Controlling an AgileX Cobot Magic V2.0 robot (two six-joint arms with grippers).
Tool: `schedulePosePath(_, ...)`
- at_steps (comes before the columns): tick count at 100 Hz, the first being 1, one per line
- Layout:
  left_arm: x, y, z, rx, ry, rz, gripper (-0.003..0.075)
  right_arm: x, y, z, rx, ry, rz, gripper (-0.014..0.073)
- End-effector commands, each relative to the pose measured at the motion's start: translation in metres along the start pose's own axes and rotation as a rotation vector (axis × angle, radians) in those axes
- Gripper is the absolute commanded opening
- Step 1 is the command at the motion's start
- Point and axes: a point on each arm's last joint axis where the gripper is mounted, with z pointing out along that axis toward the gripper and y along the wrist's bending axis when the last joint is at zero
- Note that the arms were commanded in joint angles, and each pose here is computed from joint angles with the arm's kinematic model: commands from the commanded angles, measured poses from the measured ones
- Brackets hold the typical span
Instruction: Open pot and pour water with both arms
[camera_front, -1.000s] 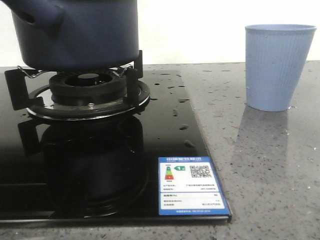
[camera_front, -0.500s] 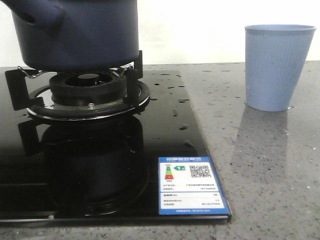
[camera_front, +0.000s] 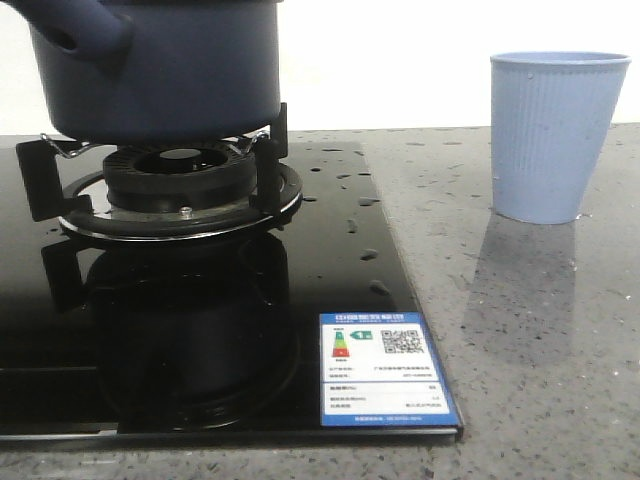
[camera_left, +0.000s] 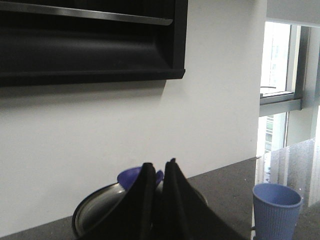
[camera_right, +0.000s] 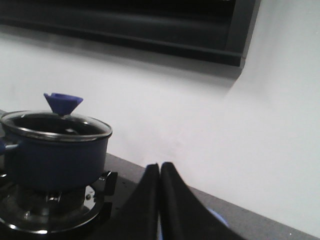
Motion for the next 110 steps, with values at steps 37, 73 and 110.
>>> schedulePosePath(37, 0.077, -0.004, -0.058, -0.144, -0.027, -0.040, -0.0020, 0.014, 0.021, -0.025, -0.088, -0.093, -0.004, -0.0059)
schedulePosePath(73, 0.079, -0.004, -0.058, -0.144, -0.023, -0.041, -0.0020, 0.014, 0.021, -0.025, -0.089, -0.094, -0.005, -0.0059)
schedulePosePath(110, 0.080, -0.004, -0.058, -0.154, -0.007, 0.032, -0.0020, 0.014, 0.021, -0.025, -0.089, -0.094, -0.005, -0.0059)
